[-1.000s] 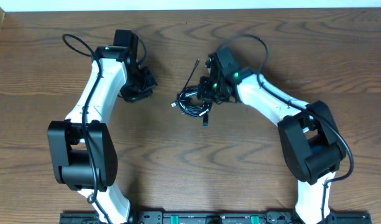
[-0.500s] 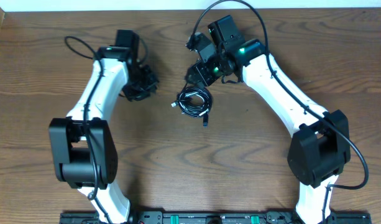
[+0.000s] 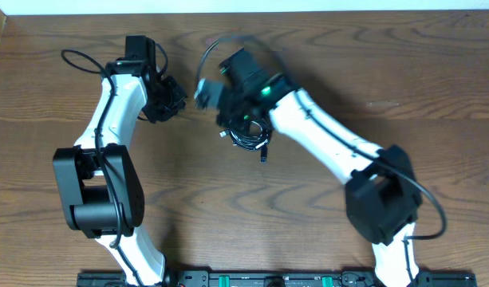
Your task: Untangle cables
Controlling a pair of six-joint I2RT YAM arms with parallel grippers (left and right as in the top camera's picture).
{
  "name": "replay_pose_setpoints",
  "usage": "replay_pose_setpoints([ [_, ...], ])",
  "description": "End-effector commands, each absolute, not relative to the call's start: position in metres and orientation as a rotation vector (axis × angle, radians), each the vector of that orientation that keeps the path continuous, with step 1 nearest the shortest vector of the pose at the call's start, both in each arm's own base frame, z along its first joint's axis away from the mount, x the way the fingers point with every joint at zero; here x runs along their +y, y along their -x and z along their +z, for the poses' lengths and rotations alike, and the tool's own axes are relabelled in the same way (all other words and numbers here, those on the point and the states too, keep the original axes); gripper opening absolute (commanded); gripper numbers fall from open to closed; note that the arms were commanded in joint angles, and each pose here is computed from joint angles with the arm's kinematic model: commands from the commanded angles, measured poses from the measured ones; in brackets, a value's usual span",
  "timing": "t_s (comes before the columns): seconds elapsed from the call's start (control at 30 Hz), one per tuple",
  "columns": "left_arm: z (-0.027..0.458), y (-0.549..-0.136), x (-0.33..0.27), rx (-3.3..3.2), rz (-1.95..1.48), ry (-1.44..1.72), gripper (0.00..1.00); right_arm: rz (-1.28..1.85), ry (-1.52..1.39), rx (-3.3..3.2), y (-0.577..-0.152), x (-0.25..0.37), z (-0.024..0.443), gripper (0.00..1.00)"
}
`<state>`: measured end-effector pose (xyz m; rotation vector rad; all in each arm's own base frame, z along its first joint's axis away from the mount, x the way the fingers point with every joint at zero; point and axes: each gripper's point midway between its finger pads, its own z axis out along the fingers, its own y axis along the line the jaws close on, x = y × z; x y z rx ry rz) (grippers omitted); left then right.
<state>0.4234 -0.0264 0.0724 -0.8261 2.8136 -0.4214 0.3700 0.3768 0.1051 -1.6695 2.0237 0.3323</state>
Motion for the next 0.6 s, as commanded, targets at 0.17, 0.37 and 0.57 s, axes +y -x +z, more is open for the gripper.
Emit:
replay_pose_setpoints([
  [0.17, 0.061, -0.418, -0.023, 2.856, -0.369, 0.754, 0.22, 0.011, 1.828, 1.994, -0.389, 0.359, 0.057, 0.29],
  [0.37, 0.061, -0.418, -0.023, 2.857, -0.369, 0.755, 0.22, 0.017, 1.84, 2.037, -0.389, 0.35, 0.045, 0.26],
  [0.57, 0.061, -0.418, -0.023, 2.858, -0.368, 0.755, 0.22, 0.052, 1.86, 2.063, -0.383, 0.347, 0.039, 0.26],
])
